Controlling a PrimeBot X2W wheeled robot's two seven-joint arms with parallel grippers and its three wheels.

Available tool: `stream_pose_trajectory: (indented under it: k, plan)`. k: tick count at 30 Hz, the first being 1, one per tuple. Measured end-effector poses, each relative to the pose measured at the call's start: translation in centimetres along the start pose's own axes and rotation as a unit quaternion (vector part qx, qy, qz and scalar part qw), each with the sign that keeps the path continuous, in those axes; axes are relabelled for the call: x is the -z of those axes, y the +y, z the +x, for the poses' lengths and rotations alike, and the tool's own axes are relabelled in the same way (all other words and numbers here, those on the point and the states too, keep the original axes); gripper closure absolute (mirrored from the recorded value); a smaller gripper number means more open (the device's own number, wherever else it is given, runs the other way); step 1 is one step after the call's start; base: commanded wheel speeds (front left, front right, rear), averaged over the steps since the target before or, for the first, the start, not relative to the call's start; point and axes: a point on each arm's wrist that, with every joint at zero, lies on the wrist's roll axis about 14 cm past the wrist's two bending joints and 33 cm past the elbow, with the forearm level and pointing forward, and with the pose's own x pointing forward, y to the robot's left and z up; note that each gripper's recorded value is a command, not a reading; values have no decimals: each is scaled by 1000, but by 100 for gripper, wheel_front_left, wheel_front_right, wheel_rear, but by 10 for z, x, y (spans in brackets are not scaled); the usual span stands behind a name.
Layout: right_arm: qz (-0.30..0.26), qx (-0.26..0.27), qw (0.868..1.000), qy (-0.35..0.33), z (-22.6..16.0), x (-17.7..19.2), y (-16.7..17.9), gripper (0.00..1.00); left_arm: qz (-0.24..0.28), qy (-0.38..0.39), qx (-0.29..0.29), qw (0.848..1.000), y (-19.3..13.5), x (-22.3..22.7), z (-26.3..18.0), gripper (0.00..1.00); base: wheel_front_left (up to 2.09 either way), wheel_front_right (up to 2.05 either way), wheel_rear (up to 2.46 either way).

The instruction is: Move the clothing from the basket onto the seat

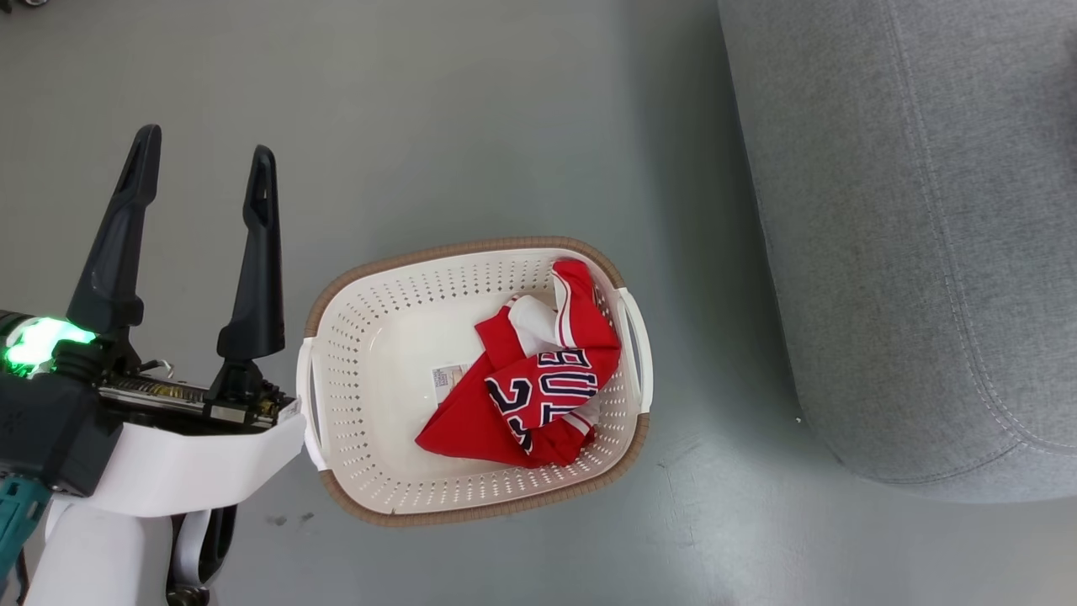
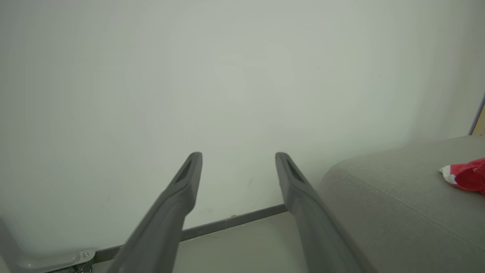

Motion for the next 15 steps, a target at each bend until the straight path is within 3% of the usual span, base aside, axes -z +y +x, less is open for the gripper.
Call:
stream_pose_trajectory:
  k: [15]
  plan:
    - [-10,-30,1000,-1,-14,-22,8,0,-31,-12,4,999,-16,-5,7,0,0,0,0]
